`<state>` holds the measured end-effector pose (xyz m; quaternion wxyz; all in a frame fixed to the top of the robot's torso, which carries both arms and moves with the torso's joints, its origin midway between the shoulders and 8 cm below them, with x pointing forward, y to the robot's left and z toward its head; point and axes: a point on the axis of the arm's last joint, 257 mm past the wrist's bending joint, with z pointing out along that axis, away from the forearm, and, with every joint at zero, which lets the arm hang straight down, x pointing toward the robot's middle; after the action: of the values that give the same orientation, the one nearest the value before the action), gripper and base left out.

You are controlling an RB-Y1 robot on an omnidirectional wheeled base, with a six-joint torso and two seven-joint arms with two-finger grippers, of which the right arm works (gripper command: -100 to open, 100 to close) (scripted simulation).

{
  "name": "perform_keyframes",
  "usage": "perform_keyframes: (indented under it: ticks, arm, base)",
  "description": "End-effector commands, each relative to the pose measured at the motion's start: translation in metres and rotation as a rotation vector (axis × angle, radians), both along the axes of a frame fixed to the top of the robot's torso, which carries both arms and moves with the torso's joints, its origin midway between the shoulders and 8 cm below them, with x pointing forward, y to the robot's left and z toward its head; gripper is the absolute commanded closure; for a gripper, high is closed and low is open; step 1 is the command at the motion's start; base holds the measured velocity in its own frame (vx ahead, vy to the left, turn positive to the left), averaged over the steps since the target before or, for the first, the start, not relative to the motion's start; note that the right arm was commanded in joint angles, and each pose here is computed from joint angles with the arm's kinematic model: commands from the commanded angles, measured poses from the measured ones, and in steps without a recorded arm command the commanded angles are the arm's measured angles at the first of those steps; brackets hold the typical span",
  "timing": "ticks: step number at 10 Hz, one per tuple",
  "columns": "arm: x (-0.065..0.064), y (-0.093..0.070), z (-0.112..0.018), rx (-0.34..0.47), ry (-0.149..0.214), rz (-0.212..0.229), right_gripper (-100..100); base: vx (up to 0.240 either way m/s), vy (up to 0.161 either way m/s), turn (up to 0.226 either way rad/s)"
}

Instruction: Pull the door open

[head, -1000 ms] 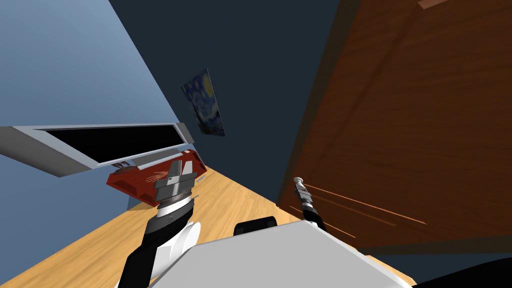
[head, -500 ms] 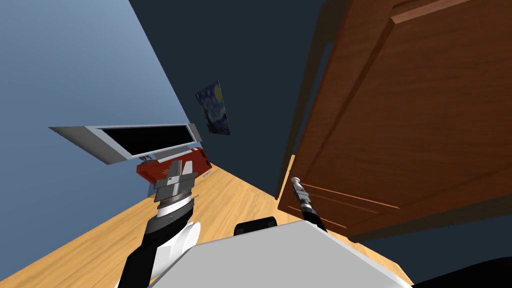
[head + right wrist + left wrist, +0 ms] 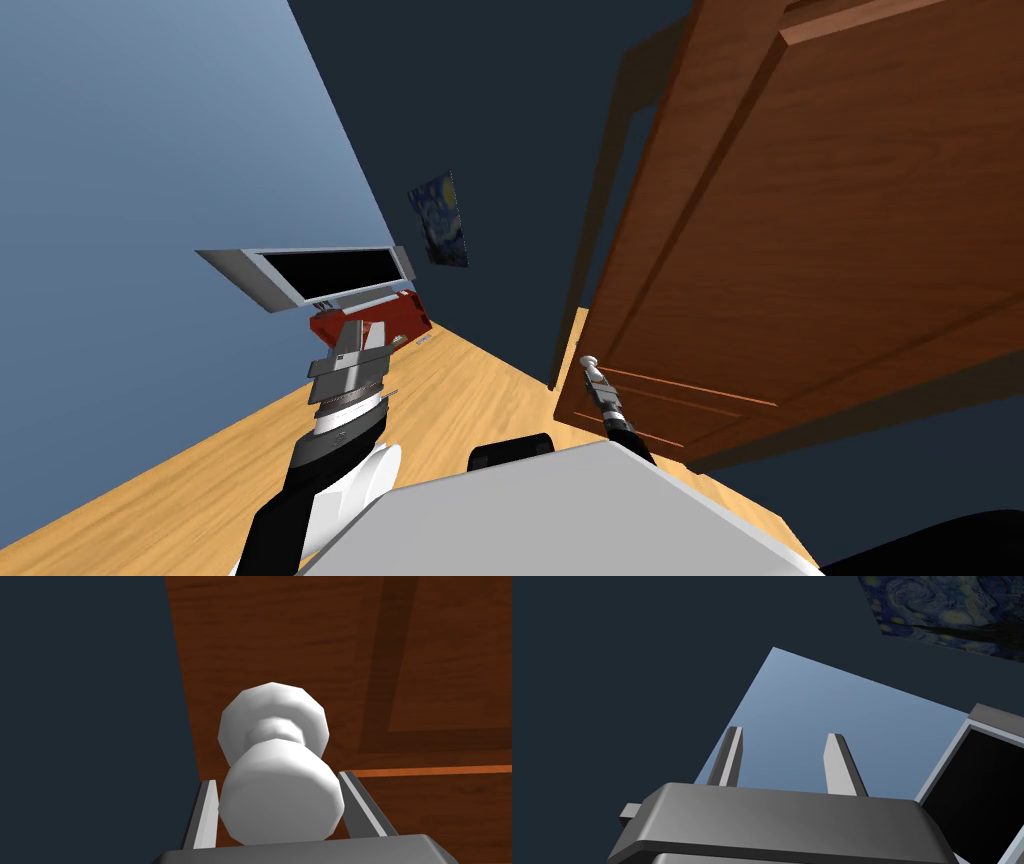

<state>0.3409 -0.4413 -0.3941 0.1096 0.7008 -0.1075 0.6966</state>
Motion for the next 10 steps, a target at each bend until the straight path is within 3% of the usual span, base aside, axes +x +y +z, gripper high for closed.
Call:
perform_keyframes:
  ticks: [1,5,6,10]
  arm:
    - [-0.004,0.004,0.000,0.000,-0.001,0.024,100]
    - [-0.012,0.014,0.002,0.002,-0.006,0.086,100]
    - [-0.010,0.011,0.002,0.000,-0.004,0.076,100]
    - [-0.031,0.018,0.001,0.000,-0.003,0.138,100]
  base:
    - [-0.184,-0.016,0.077]
    - [-0.235,-0.009,0.090]
    - [-0.126,-0.014,0.028]
    - [-0.205,-0.027,0.124]
